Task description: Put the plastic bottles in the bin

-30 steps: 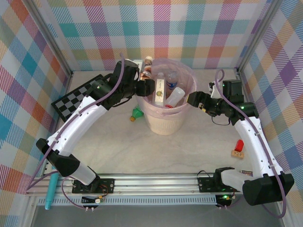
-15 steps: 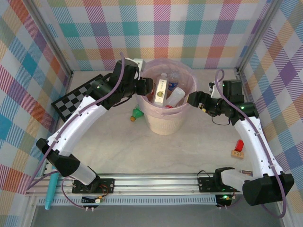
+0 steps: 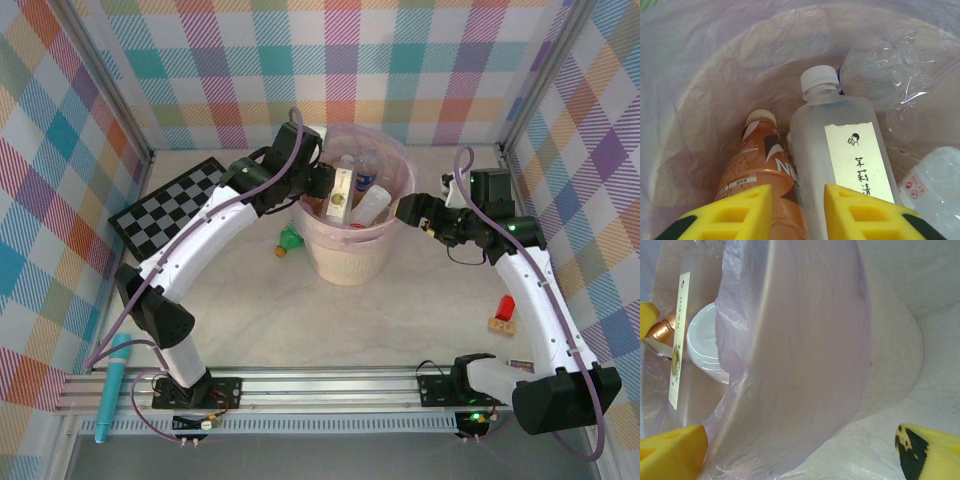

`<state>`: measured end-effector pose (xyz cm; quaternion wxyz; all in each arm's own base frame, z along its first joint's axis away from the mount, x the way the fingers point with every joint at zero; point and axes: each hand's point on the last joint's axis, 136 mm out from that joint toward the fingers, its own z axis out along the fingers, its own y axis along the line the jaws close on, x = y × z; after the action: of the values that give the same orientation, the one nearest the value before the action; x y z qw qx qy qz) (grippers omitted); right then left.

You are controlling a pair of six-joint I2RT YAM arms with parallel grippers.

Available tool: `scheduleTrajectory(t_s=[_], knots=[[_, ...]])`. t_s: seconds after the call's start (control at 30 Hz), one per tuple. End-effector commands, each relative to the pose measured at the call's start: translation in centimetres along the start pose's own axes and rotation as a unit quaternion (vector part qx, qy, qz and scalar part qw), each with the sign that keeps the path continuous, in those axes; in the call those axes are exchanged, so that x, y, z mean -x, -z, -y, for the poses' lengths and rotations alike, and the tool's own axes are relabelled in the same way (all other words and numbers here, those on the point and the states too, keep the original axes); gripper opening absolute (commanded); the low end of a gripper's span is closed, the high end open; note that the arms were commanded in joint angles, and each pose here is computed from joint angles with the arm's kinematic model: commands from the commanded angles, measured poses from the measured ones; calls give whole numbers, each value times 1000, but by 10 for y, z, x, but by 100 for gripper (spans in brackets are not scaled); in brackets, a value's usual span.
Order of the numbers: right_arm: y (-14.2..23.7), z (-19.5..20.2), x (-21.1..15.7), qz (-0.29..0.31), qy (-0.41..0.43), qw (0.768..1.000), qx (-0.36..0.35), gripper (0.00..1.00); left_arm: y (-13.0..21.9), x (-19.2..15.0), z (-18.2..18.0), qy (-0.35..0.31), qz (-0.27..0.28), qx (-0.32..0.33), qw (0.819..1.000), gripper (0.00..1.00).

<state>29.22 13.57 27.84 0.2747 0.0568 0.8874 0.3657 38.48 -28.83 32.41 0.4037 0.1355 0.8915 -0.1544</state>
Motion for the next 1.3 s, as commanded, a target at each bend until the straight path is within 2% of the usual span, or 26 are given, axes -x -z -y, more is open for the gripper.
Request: scheduleTrajectory(t_s=[0.0,0.1,0.3,0.43,0.63,0.8,0.9,1.0,1.1,1.27], knots=[[-4,3,-3,-4,5,1000,-4,96,-4,-11,6,-5,-23,-7,1000,30],[-5,4,-3,-5,4,1000,-4,96,-13,-26,12,8,-48,-25,999,30],[-6,5,-3,-5,5,1000,-3,96,-10,-29,15,27,-46,-40,998,29],[-6,3,0,-6,3,1000,-4,96,14,-3,22,23,-1,-58,998,35],[-5,2,4,-1,3,1000,-7,96,65,37,30,14,79,-94,992,50],[-4,0,5,-2,3,1000,-8,96,112,60,20,20,137,-107,984,57],[-6,0,6,-4,1,1000,-7,96,136,68,-2,45,167,-109,979,61],[-6,0,7,-5,-1,1000,-6,96,143,71,-39,105,173,-131,970,64],[-7,-1,7,-6,-3,1000,-4,96,132,68,-82,162,165,-136,963,67],[-5,0,7,-8,-3,1000,-11,96,84,52,-138,220,132,-112,960,68]])
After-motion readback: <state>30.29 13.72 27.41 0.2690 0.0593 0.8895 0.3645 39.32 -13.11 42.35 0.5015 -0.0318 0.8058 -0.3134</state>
